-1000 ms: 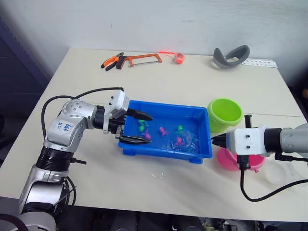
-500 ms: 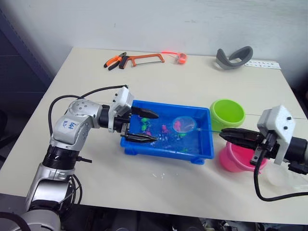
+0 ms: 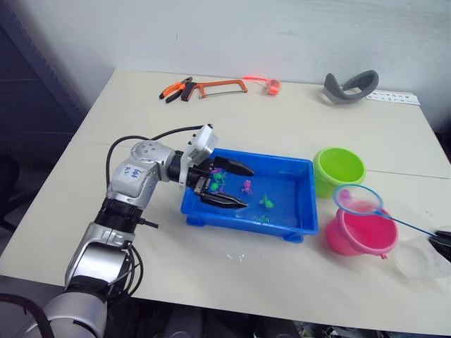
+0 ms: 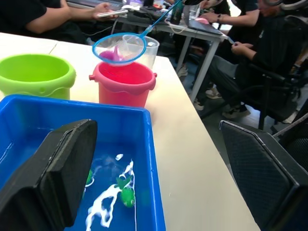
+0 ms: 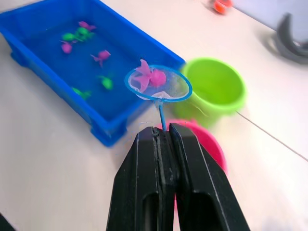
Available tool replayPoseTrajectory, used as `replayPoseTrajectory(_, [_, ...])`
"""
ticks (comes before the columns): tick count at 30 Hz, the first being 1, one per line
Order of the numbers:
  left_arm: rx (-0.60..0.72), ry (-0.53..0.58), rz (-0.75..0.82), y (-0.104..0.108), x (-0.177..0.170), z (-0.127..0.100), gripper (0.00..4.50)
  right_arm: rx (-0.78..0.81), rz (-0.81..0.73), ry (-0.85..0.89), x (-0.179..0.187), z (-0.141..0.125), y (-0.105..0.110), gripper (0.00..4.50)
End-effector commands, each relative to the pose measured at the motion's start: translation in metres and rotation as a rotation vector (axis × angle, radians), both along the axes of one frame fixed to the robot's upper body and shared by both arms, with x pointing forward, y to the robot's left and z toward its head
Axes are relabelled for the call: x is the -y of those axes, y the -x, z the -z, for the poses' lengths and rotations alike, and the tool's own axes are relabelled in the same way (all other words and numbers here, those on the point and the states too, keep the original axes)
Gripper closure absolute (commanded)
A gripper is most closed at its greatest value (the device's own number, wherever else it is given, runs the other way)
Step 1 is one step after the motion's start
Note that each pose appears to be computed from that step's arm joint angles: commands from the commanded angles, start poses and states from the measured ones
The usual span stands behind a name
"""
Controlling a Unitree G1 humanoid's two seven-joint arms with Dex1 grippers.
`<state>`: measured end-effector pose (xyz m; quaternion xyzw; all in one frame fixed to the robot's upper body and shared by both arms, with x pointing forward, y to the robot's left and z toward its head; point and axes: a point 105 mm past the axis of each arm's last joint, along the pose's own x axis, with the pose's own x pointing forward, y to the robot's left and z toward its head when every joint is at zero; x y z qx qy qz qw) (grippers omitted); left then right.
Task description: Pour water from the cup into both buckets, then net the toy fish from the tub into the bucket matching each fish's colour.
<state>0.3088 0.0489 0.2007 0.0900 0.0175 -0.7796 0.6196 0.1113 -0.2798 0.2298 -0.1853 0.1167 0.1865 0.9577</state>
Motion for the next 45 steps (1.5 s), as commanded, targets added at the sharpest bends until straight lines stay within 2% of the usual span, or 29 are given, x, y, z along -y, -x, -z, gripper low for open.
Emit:
replayPoseTrajectory(1, [0.053,0.016,0.052,0.001,0.007,-0.011,0.06,0.012,0.051,0.135,0.007,-0.006,0.016,4.50])
replayPoseTrajectory(8, [0.068,0.028,0.107,0.002,0.018,-0.016,0.06,-0.031,0.105,0.431,0.021,0.004,0.025,4.50])
replayPoseTrajectory(12, [0.077,0.028,0.113,0.002,0.019,-0.017,0.06,0.003,0.063,0.738,0.027,0.006,0.020,4.50])
replayPoseTrajectory(16, [0.086,0.028,0.109,0.001,0.018,-0.018,0.06,0.069,-0.040,0.960,0.023,0.010,0.012,4.50])
replayPoseTrajectory(20, [0.092,0.033,0.108,0.002,0.018,-0.021,0.06,0.129,-0.147,1.087,0.013,0.015,0.003,4.50])
replayPoseTrajectory(26, [0.100,0.036,0.095,0.000,0.017,-0.022,0.06,0.174,-0.332,1.410,0.015,0.020,-0.001,4.50])
replayPoseTrajectory(29, [0.103,0.035,0.092,0.000,0.016,-0.022,0.06,0.221,-0.371,1.505,0.017,0.018,-0.004,4.50])
replayPoseTrajectory(41, [0.124,0.034,0.088,-0.001,0.018,-0.023,0.06,0.385,-0.525,1.621,0.007,0.017,-0.003,4.50])
replayPoseTrajectory(45, [0.127,0.041,0.089,-0.002,0.020,-0.023,0.06,0.363,-0.628,1.645,0.004,0.025,-0.004,4.50])
